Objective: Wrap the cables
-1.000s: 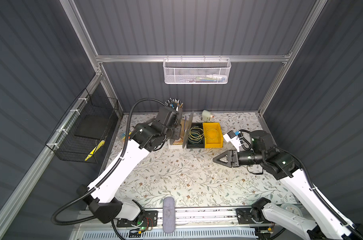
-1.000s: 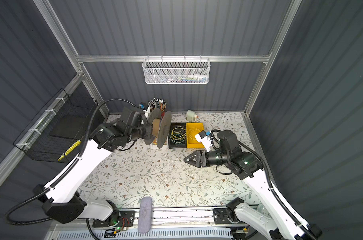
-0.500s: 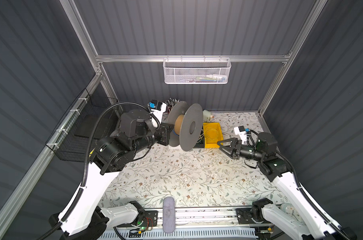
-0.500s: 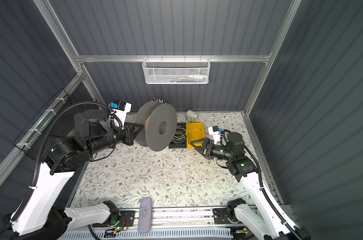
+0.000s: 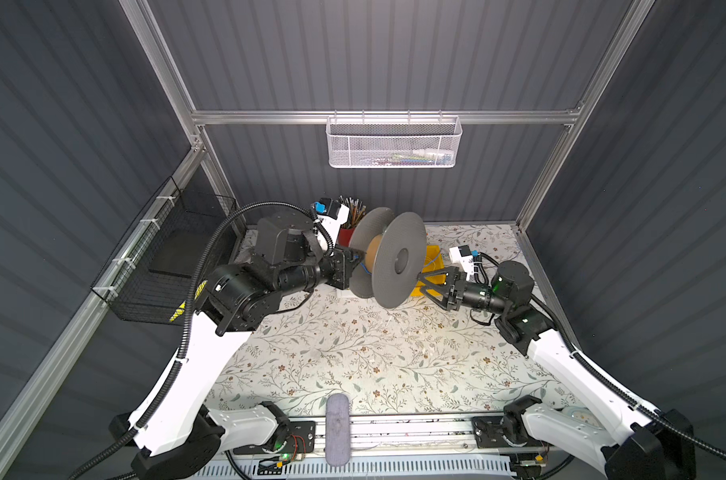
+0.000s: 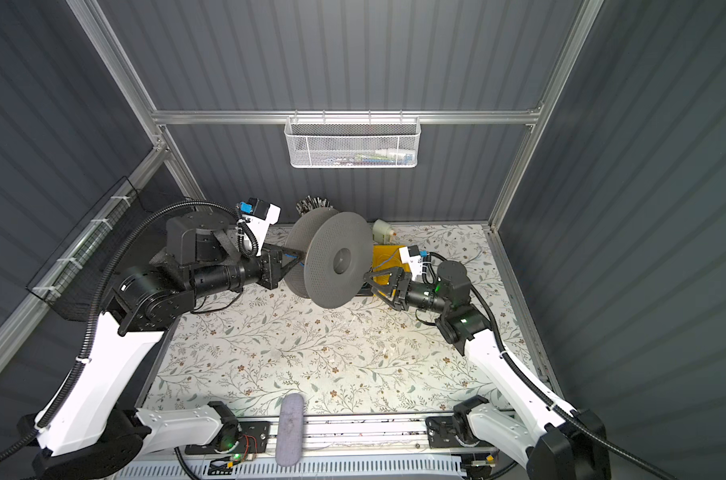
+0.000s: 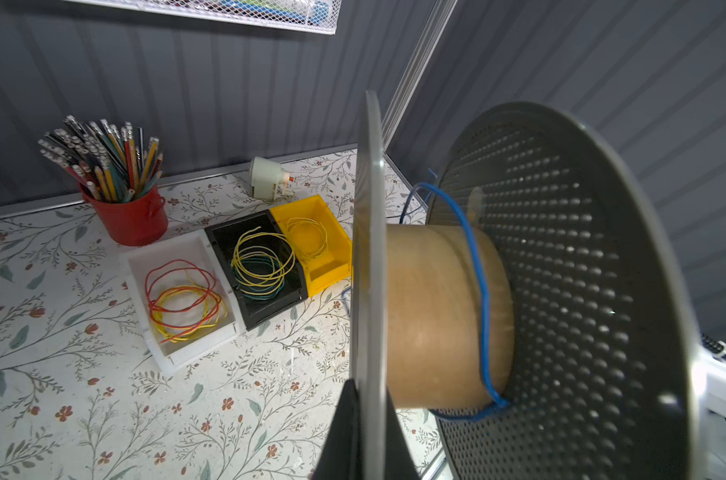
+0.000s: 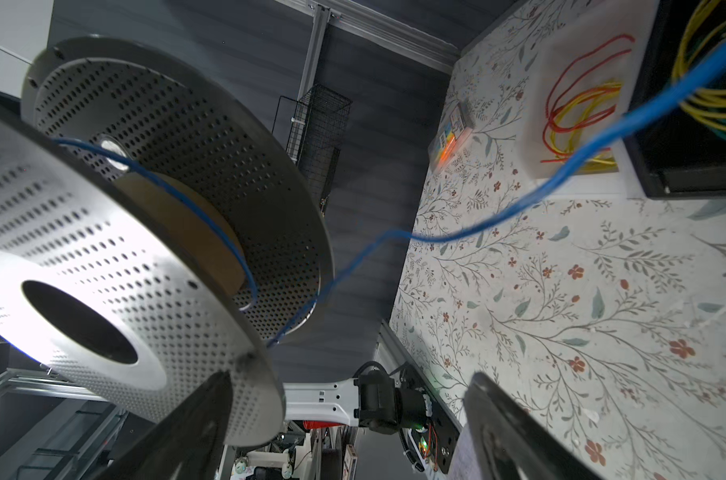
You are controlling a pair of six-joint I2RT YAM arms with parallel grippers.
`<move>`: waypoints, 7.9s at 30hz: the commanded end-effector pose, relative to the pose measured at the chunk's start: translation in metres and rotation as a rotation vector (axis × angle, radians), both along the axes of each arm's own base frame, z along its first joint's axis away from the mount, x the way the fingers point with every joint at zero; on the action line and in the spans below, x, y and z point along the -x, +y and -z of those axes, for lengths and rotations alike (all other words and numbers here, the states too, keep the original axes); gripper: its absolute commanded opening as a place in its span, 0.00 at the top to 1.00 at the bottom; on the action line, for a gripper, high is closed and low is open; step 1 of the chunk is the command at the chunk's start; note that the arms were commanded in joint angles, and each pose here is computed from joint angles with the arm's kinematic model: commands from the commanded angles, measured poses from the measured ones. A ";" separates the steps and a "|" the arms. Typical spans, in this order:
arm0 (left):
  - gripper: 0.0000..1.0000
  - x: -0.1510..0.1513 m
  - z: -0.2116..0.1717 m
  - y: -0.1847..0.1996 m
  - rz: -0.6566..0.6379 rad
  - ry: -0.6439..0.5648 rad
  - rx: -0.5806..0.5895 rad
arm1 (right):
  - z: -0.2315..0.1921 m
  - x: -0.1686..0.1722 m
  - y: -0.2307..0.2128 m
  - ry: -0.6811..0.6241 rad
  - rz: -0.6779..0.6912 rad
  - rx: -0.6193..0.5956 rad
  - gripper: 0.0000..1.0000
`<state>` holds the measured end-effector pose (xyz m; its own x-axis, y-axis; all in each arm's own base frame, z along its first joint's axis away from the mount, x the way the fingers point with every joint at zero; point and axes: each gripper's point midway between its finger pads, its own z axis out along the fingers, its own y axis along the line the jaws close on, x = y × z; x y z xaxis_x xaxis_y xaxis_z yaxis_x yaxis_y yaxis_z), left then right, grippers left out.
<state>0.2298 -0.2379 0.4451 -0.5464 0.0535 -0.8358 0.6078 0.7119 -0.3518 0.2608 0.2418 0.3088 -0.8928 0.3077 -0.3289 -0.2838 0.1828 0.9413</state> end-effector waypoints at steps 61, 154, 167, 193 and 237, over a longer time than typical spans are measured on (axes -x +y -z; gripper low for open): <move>1.00 0.075 0.076 0.003 0.313 0.229 -0.139 | -0.042 -0.117 -0.113 -0.118 0.425 0.213 1.00; 1.00 -0.178 -0.040 0.080 -0.667 -0.079 0.544 | 0.145 0.138 0.097 -0.234 -0.330 0.548 1.00; 1.00 -0.176 -0.069 0.083 -0.396 -0.007 0.522 | 0.211 0.118 0.020 -0.042 -0.268 0.721 1.00; 1.00 -0.136 -0.025 0.059 -0.005 0.207 0.433 | 0.121 0.136 0.041 -0.098 -0.573 0.366 0.45; 1.00 -0.125 0.024 0.093 -0.198 0.094 0.118 | 0.084 0.054 -0.063 -0.032 0.062 0.619 0.14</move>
